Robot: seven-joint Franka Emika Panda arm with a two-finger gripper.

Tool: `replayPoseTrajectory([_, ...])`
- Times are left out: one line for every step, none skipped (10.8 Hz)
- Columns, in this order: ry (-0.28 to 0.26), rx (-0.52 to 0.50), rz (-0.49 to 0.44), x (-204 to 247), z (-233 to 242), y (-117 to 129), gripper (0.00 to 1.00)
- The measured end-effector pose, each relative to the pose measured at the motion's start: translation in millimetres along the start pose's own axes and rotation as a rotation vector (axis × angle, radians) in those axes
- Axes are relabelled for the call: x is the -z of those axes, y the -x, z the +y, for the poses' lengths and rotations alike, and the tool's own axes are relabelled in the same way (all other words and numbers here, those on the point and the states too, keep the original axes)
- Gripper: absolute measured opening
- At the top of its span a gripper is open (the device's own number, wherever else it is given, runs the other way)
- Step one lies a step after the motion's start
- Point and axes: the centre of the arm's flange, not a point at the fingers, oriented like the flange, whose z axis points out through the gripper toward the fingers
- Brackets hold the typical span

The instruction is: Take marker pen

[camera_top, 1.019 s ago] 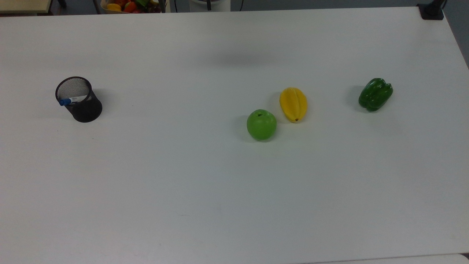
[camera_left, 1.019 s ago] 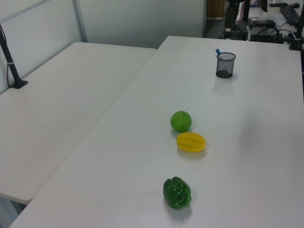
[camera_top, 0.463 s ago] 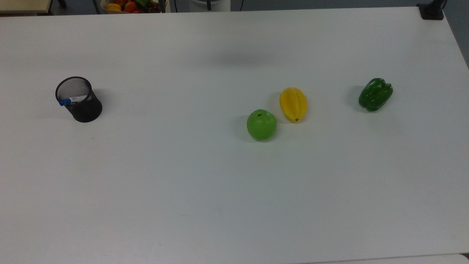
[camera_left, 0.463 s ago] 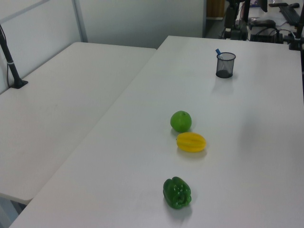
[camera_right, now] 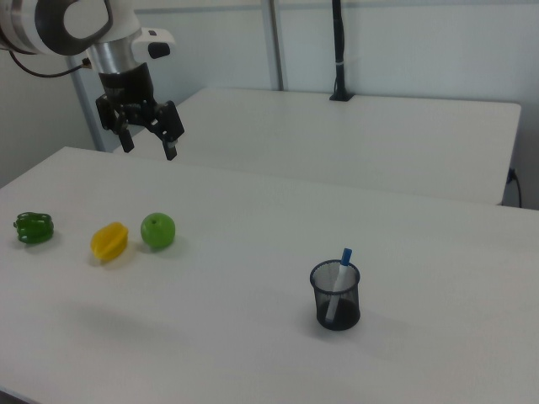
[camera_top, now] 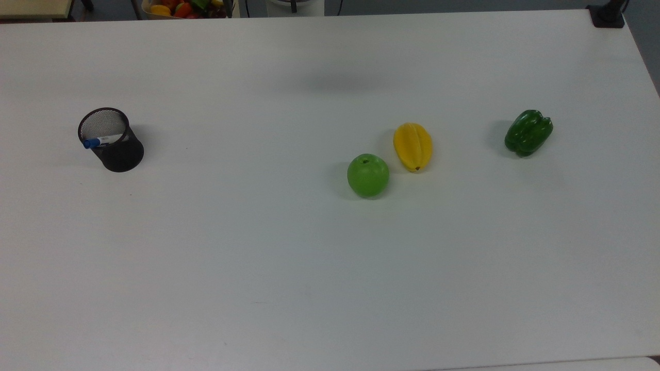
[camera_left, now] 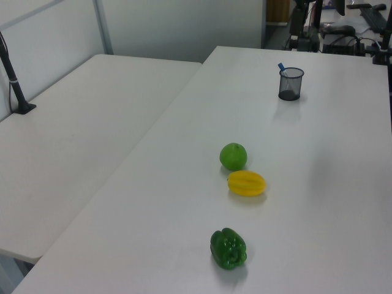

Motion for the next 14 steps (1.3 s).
replayPoseTrajectory([0.001, -0.006, 0.005, 2.9, 3.1, 1.1, 1.0])
replayPoseTrajectory([0.002, -0.017, 0.012, 6.6, 9.8, 2.8, 1.0])
replayPoseTrajectory([0.003, -0.032, 0.017, 9.5, 17.8, 4.5, 1.0])
replayPoseTrajectory([0.003, -0.043, 0.018, 10.1, 24.1, 5.4, 1.0])
replayPoseTrajectory([0.004, -0.059, 0.019, 10.2, 33.1, 6.4, 1.0])
replayPoseTrajectory([0.007, -0.075, 0.032, 11.3, 42.4, 6.2, 1.0])
replayPoseTrajectory([0.013, -0.096, 0.07, 13.7, 54.9, 3.9, 1.0])
replayPoseTrajectory([0.019, -0.117, 0.097, 14.7, 67.4, 2.6, 1.0])
replayPoseTrajectory([0.027, -0.14, 0.124, 15.0, 81.4, 1.2, 1.0])
replayPoseTrajectory([0.037, -0.164, 0.158, 14.3, 96.3, -1.0, 1.0])
replayPoseTrajectory([0.05, -0.192, 0.198, 9.5, 113.8, -3.8, 1.0])
replayPoseTrajectory([0.066, -0.218, 0.238, 1.2, 130.6, -6.9, 1.0])
replayPoseTrajectory([0.082, -0.24, 0.274, -11.3, 146.1, -9.8, 1.0])
replayPoseTrajectory([0.098, -0.262, 0.301, -25.7, 161.2, -12.0, 1.0])
